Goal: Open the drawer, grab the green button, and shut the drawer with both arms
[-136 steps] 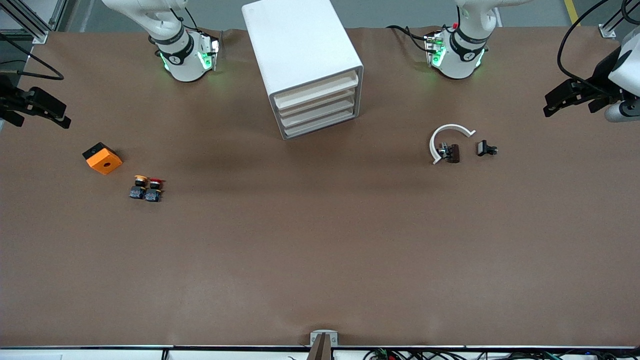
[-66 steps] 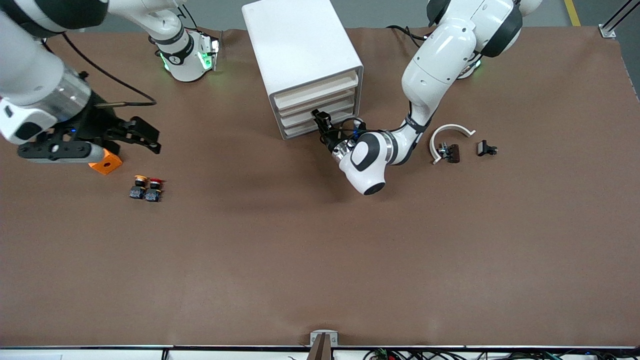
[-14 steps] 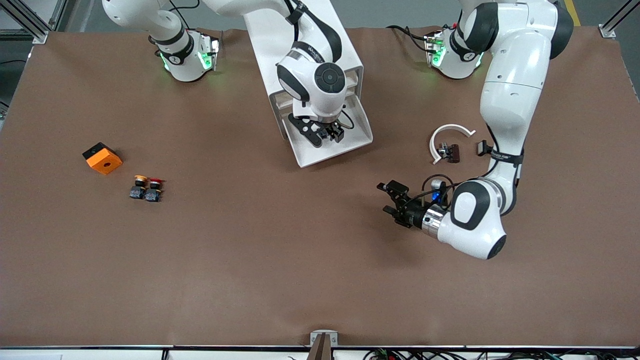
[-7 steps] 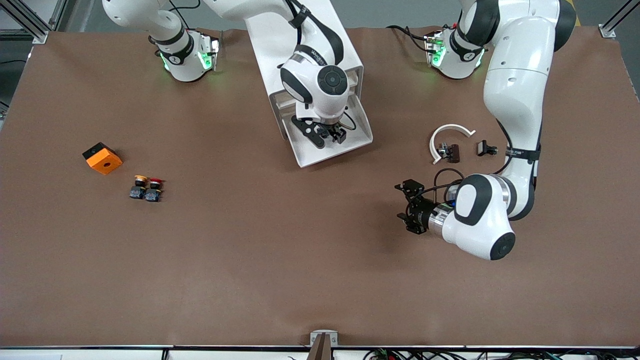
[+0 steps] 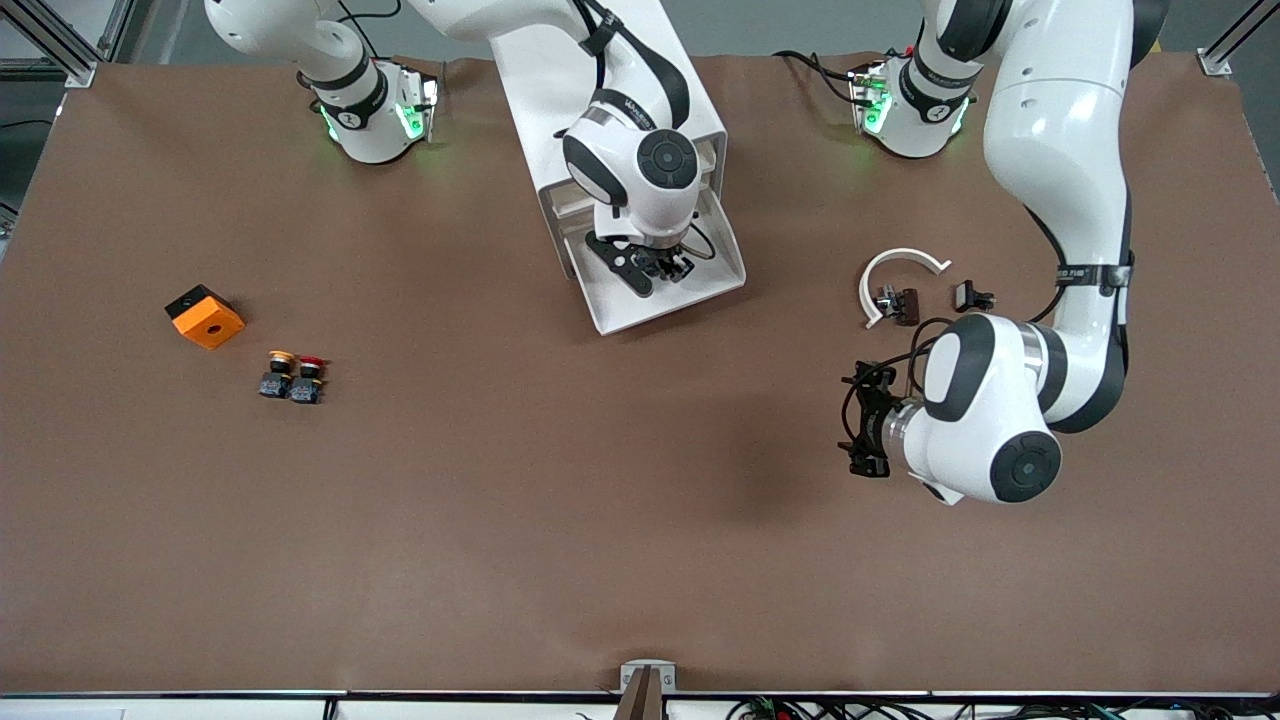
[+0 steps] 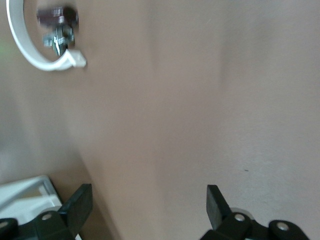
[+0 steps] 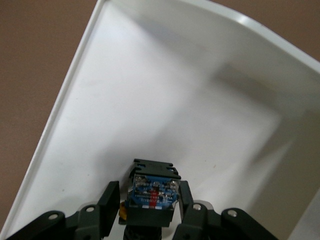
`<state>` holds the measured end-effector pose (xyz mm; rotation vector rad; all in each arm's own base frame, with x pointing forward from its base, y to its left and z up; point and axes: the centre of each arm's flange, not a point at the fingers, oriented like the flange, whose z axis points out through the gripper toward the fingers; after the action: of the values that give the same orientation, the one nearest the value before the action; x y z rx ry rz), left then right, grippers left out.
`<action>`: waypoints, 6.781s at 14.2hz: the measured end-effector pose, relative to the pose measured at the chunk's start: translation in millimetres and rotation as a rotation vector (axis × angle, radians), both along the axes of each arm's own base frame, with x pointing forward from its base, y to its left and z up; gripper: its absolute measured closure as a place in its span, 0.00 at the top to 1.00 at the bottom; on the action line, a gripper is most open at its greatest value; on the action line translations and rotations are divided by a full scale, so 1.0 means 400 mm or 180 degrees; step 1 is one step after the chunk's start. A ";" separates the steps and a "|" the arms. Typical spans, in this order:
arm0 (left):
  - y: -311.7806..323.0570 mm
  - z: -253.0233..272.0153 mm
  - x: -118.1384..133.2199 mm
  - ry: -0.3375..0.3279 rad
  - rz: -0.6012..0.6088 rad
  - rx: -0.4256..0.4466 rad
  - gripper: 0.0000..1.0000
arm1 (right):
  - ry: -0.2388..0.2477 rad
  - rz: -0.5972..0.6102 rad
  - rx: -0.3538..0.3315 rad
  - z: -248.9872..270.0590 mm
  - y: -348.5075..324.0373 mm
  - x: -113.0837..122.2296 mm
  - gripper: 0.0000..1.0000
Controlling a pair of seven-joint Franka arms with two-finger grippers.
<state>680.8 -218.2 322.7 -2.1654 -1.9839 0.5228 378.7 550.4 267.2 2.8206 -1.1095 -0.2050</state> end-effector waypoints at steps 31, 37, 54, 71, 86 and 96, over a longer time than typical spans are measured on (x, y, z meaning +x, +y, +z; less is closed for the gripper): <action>-0.344 -0.218 -0.423 -0.0586 -0.3530 -0.0870 1.00 | 0.0673 0.2151 0.0594 0.478 -1.020 0.549 0.42; -0.379 -0.277 -0.583 -0.0537 -0.3568 -0.0904 1.00 | 0.0234 0.2413 0.0543 0.173 -1.179 0.527 0.42; -0.550 -0.267 -0.887 -0.0225 -0.3738 -0.1278 1.00 | -0.0050 0.2406 0.0312 -0.171 -1.281 0.515 0.42; 0.137 0.090 -0.189 -0.0750 -0.2650 -0.0604 1.00 | 0.0050 0.2371 0.0335 -0.198 -1.302 0.498 0.86; 0.390 0.590 -0.176 -0.1014 -0.3774 -0.0243 1.00 | 0.0108 0.2358 0.0348 0.139 -1.291 0.496 1.00; 0.493 0.702 -0.343 -0.1073 -0.4061 -0.0616 1.00 | -0.0221 0.2313 0.0250 0.611 -1.320 0.340 1.00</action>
<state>543.6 -21.2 603.5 -3.1328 -0.2815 0.1156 514.7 22.6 511.4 3.0915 -0.0317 -0.0838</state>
